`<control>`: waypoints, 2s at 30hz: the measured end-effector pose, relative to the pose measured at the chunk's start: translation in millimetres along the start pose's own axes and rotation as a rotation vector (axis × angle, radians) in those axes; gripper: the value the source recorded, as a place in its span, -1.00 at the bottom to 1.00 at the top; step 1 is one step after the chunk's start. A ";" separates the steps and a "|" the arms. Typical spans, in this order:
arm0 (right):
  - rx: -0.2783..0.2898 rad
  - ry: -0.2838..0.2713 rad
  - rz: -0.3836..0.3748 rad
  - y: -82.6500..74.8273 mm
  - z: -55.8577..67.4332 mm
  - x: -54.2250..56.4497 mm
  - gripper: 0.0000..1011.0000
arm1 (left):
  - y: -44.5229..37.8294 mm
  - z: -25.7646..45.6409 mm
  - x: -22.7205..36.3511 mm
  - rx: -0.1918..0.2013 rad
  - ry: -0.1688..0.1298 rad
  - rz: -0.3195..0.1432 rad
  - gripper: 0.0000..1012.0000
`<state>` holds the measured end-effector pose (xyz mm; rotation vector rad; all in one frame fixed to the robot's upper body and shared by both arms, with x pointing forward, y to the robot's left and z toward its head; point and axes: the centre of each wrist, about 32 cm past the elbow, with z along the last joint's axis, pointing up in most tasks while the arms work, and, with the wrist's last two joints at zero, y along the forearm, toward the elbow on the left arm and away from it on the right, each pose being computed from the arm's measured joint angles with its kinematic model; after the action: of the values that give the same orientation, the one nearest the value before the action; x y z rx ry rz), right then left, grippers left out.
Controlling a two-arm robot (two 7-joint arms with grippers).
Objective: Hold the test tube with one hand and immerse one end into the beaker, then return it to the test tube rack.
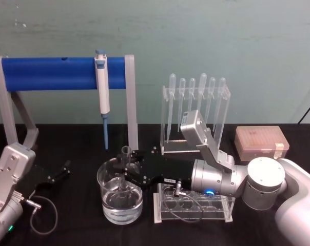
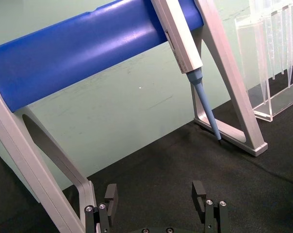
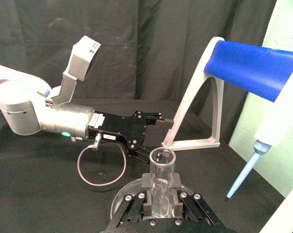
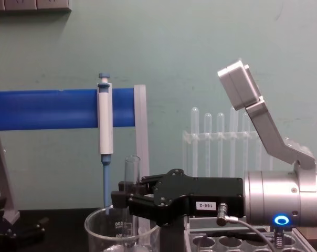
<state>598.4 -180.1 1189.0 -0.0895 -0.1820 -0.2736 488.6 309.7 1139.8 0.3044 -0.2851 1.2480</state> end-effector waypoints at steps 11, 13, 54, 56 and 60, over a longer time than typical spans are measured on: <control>0.000 0.000 0.000 0.0 0.0 0.0 -0.55 | 0.0 0.0 0.0 0.000 0.000 0.000 0.98; 0.000 0.000 0.000 0.0 0.0 0.0 -0.55 | 0.0 0.0 0.0 0.000 0.000 0.000 0.98; 0.000 0.000 0.000 0.0 0.0 0.0 -0.55 | 0.0 0.0 0.0 0.000 0.000 0.000 0.98; 0.000 0.000 0.000 0.0 0.0 0.0 -0.55 | 0.0 0.0 0.0 0.000 0.000 0.000 0.98; 0.000 0.000 0.000 0.0 0.0 0.0 -0.55 | 0.0 0.0 0.0 0.000 0.000 0.000 0.98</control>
<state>598.4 -180.1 1189.0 -0.0895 -0.1820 -0.2736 488.6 309.7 1139.8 0.3044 -0.2850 1.2479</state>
